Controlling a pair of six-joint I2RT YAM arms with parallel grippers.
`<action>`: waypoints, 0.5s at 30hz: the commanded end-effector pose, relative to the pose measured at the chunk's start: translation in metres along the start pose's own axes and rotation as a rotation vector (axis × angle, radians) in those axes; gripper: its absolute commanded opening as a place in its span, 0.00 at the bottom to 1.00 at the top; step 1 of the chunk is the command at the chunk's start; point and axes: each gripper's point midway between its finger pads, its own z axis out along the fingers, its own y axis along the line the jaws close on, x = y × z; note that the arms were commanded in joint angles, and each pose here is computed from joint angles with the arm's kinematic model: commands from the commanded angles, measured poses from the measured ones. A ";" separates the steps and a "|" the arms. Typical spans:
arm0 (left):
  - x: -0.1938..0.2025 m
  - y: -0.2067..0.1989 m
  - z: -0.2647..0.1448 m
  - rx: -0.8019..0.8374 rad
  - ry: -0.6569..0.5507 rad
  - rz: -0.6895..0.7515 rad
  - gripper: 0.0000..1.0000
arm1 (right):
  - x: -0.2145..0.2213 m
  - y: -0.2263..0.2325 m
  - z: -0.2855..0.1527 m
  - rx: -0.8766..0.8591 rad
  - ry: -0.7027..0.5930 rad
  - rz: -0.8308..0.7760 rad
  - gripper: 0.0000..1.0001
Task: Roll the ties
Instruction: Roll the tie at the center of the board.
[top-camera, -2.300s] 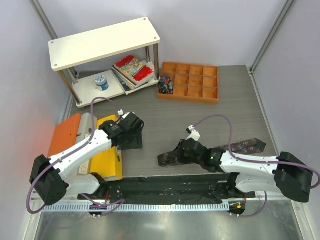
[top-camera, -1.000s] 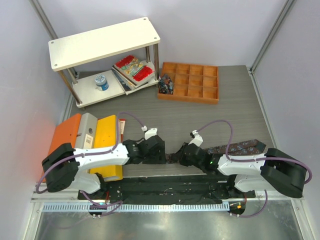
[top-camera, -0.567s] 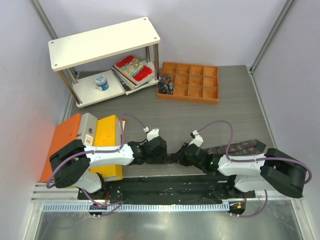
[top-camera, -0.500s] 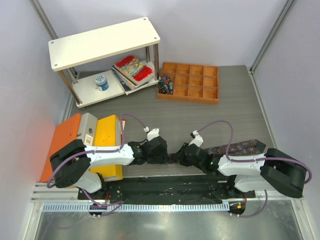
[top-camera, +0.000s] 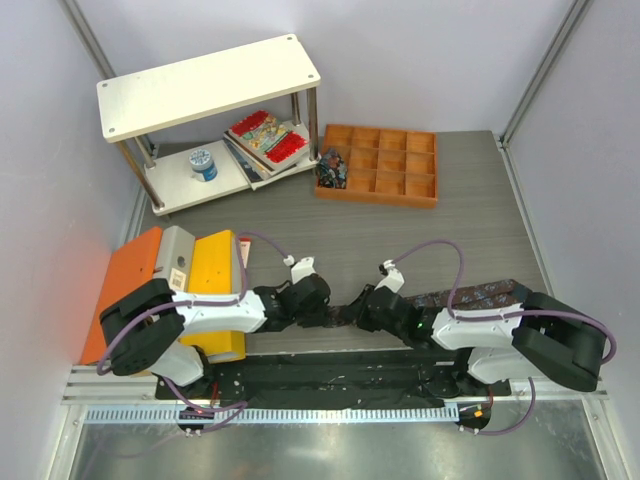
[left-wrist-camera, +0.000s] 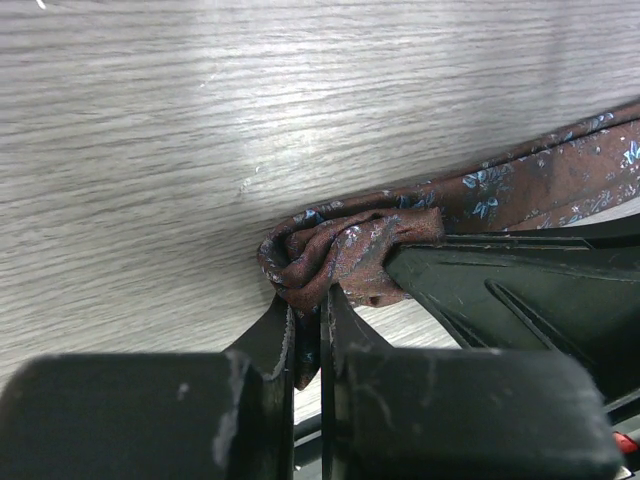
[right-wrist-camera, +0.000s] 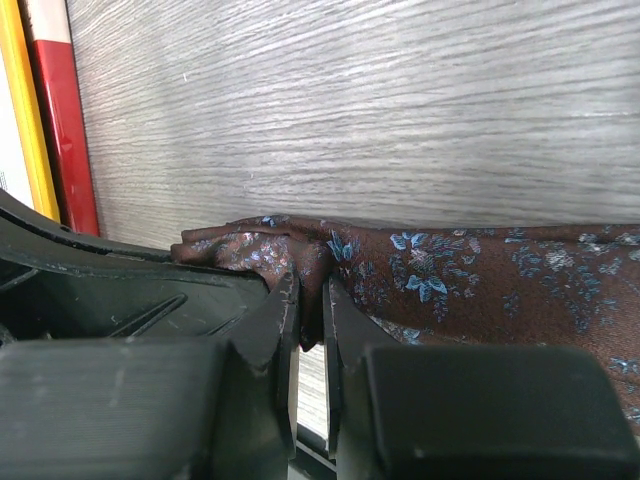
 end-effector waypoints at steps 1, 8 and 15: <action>-0.004 0.024 -0.009 -0.130 -0.001 0.057 0.00 | 0.011 -0.036 0.001 0.151 0.047 -0.072 0.01; -0.024 0.055 -0.047 -0.375 0.012 0.213 0.00 | -0.013 -0.002 -0.008 0.150 0.013 -0.110 0.28; -0.047 0.078 -0.082 -0.600 0.016 0.352 0.00 | -0.041 0.014 -0.032 0.175 -0.057 -0.111 0.39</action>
